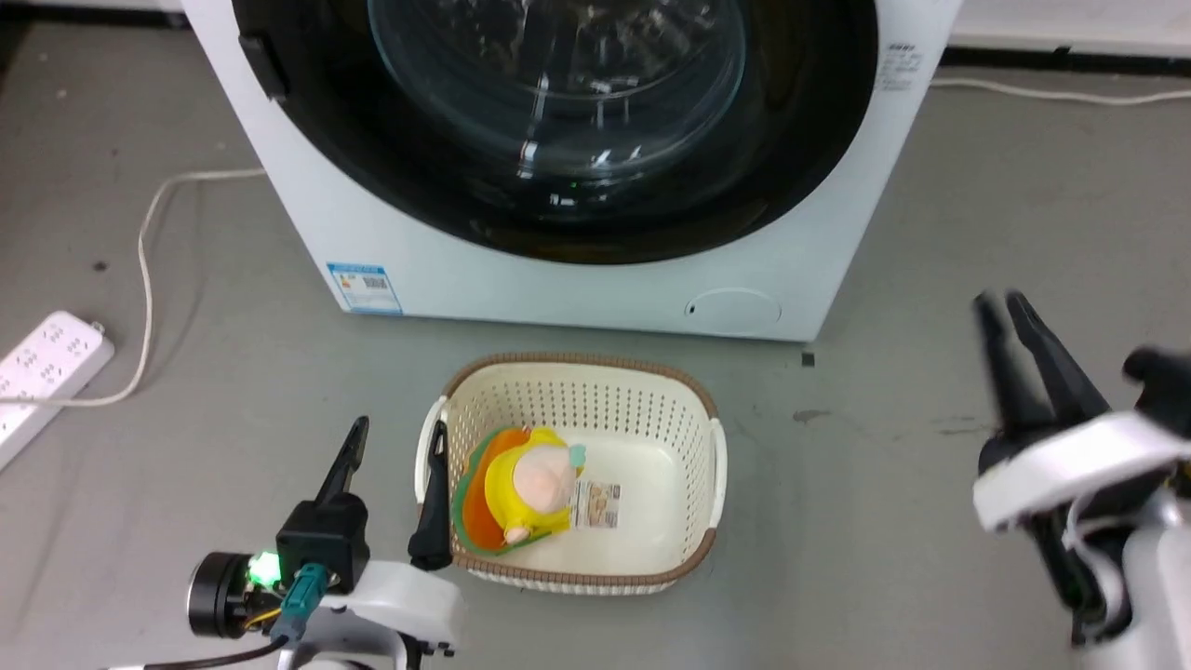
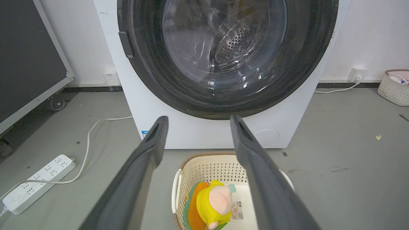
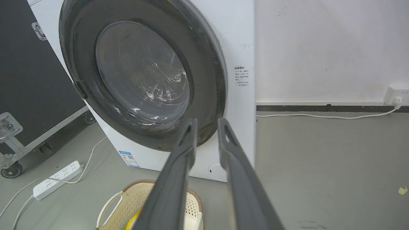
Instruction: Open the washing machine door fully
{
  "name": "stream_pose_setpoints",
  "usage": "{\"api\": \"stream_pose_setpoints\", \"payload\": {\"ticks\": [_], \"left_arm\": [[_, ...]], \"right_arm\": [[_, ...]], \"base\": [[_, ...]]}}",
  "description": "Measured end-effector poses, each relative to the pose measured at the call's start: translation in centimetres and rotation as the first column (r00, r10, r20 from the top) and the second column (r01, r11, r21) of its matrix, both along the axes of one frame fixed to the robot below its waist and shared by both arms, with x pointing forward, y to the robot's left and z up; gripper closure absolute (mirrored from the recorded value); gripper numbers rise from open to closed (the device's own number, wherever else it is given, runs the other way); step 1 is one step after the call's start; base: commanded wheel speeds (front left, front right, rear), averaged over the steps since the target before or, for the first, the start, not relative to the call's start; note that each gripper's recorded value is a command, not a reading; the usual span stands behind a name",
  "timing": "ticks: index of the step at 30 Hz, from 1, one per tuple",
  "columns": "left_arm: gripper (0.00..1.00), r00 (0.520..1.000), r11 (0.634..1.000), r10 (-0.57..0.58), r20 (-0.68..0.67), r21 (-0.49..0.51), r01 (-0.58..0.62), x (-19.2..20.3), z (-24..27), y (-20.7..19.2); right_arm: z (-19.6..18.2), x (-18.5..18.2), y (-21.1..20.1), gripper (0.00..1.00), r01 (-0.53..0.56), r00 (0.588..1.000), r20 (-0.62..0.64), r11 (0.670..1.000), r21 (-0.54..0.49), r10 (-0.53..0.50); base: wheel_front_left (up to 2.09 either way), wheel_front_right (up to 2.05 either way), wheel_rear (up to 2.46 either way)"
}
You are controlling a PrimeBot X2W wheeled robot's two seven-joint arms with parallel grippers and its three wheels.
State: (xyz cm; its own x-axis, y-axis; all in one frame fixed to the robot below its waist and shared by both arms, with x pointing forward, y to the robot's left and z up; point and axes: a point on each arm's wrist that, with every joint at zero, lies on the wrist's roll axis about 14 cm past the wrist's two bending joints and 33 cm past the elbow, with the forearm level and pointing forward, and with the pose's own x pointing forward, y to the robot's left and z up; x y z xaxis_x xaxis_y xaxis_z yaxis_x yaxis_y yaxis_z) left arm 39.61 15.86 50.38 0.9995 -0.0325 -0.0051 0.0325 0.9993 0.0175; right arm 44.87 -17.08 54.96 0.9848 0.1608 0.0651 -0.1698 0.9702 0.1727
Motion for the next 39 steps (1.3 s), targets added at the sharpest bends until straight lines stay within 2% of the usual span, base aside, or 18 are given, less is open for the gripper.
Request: {"api": "stream_pose_setpoints", "payload": {"ticks": [7, 12, 19, 30, 39], "left_arm": [[0.0, 1.0, 1.0, 0.006, -0.008, 0.0, -0.006, 0.9, -0.7, 0.0], [0.0, 1.0, 1.0, 0.022, -0.01, -0.004, -0.022, 1.3, -1.0, 0.4], [0.0, 1.0, 1.0, 0.029, -0.012, -0.006, -0.029, 1.8, -1.4, 0.5], [0.0, 0.999, 0.999, 0.043, -0.026, -0.006, -0.043, 2.4, -2.4, 0.6], [0.0, 0.998, 0.999, 0.054, -0.037, -0.004, -0.054, 3.1, -3.3, 0.8]], "right_arm": [[0.1, 3.9, -0.3, 1.0, 0.01, 0.999, -0.04, 0.993, 0.115, -0.005], [-1.0, 6.7, -0.4, 1.0, 0.032, 0.993, -0.117, 0.974, 0.224, -0.005], [-0.6, 10.4, 0.1, 1.0, 0.033, 0.988, -0.152, 0.953, 0.303, 0.015], [-0.7, 15.9, -0.1, 1.0, 0.067, 0.971, -0.236, 0.896, 0.44, 0.044], [-0.8, 19.9, 0.4, 1.0, 0.085, 0.948, -0.302, 0.83, 0.552, 0.103]], "base": [[0.0, 0.0, 0.0], [0.0, 0.0, 0.0], [0.0, 0.0, 0.0], [0.0, 0.0, 0.0], [0.0, 0.0, 0.0]]}}
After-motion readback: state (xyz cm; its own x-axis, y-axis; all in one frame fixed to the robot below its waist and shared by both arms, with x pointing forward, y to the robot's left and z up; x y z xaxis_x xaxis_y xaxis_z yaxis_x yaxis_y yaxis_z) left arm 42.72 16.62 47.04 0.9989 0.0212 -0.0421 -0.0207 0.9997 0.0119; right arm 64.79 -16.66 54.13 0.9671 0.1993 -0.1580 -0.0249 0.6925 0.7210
